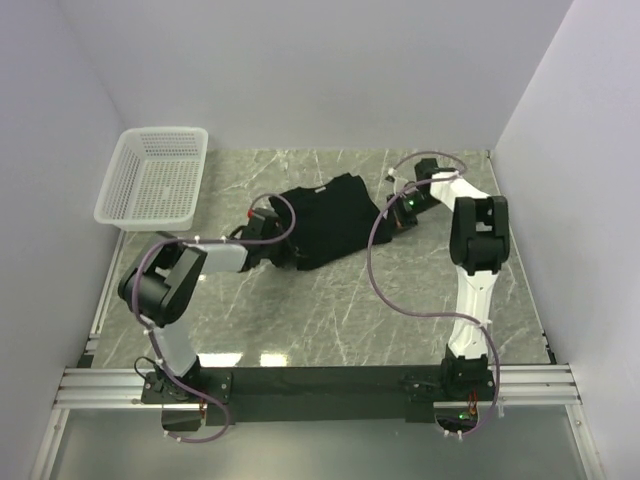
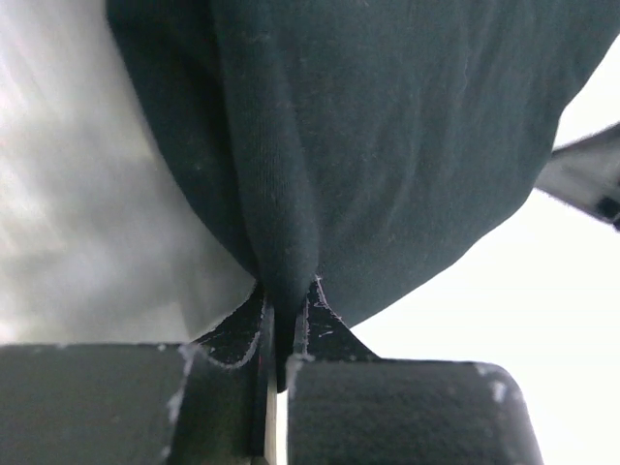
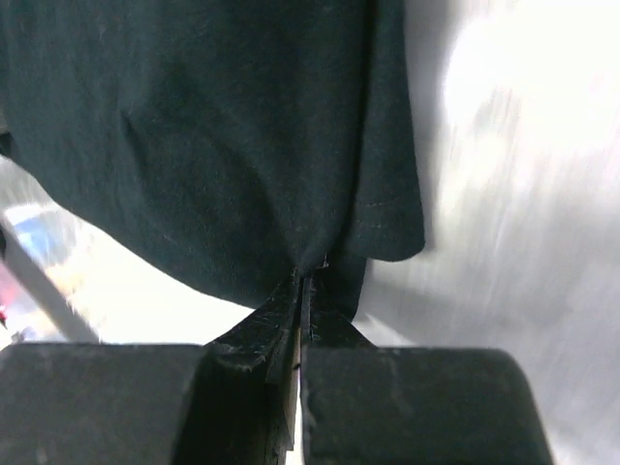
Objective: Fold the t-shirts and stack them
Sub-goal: Fold the tshirt
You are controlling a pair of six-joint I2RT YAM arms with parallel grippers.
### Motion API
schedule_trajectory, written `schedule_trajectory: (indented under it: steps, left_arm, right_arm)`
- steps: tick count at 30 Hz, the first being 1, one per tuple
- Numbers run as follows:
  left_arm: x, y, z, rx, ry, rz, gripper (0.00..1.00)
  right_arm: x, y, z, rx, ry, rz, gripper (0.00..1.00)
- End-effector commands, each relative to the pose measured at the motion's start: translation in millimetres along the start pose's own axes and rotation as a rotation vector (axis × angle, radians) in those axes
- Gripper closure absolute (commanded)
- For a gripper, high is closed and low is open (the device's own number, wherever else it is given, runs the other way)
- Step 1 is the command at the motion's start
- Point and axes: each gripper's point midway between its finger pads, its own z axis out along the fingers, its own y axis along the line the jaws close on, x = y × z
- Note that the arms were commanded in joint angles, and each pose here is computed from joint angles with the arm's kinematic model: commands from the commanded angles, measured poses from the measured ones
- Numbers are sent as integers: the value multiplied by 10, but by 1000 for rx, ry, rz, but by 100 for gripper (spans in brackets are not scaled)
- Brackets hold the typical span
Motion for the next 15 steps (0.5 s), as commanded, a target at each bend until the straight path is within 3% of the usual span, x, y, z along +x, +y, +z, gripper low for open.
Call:
schedule_trajectory:
  steps: [1,7,12,15]
  left_arm:
    - [736,-88,-199,41,149,45,100]
    - [1768,-258,-528,66,298,67,99]
    - [2252,-205,-826,14,324,74,98]
    - [2152,-226,-990,23,258,75,71]
  right_arm:
    - [278,116,-386,18,-11,-48,100]
    - [1392,158,-560,25,109,33,100]
    - [1830,152,-747,95,148,-32,98]
    - [1798,178,-897,110,135,-98,65]
